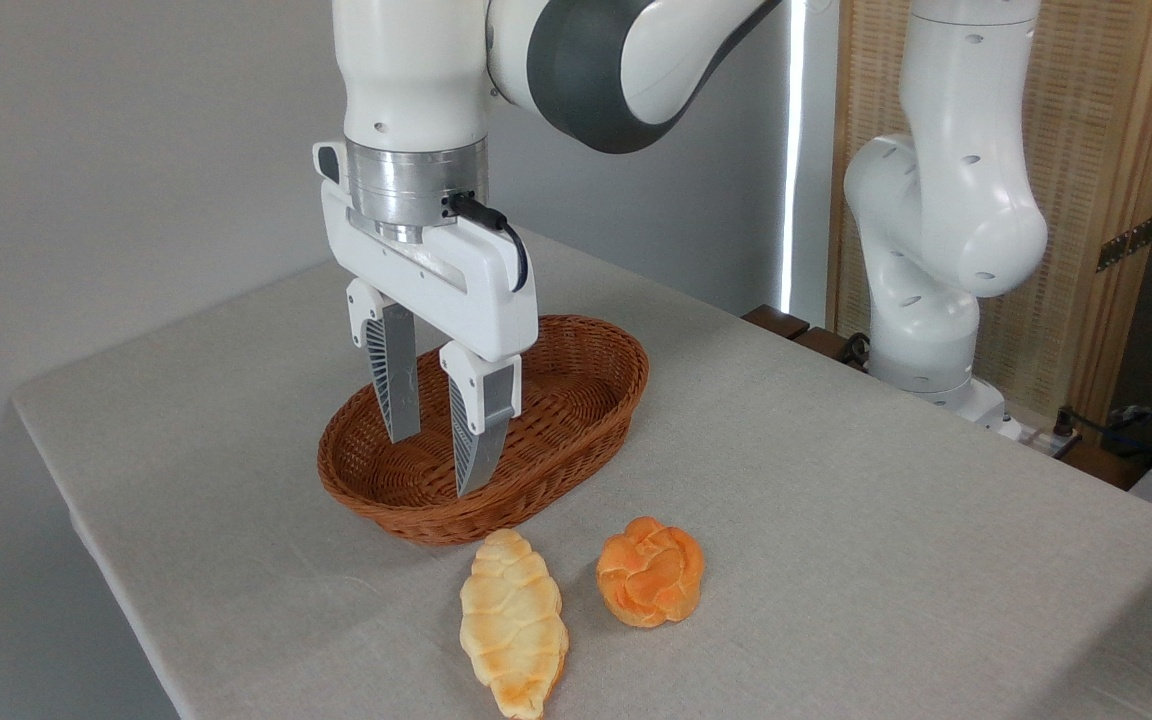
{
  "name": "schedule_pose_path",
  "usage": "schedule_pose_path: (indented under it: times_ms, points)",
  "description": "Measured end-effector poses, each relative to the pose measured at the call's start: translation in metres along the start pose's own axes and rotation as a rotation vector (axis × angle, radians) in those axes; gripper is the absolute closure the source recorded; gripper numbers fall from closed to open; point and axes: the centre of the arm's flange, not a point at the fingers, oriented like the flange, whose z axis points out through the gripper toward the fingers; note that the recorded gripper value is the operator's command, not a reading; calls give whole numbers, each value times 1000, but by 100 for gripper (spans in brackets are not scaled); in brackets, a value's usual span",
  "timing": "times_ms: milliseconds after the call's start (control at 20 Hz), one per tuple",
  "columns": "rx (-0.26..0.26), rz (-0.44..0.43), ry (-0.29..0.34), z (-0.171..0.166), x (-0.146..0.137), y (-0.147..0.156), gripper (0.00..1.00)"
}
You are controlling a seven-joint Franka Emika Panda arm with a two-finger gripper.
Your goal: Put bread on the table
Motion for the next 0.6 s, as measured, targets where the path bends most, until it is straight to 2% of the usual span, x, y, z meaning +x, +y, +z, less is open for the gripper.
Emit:
schedule_pose_path:
  times_ms: [300, 600]
  points:
    - [4, 15, -3, 0, 5, 7, 0]
    - [14, -7, -7, -2, -1, 0, 0]
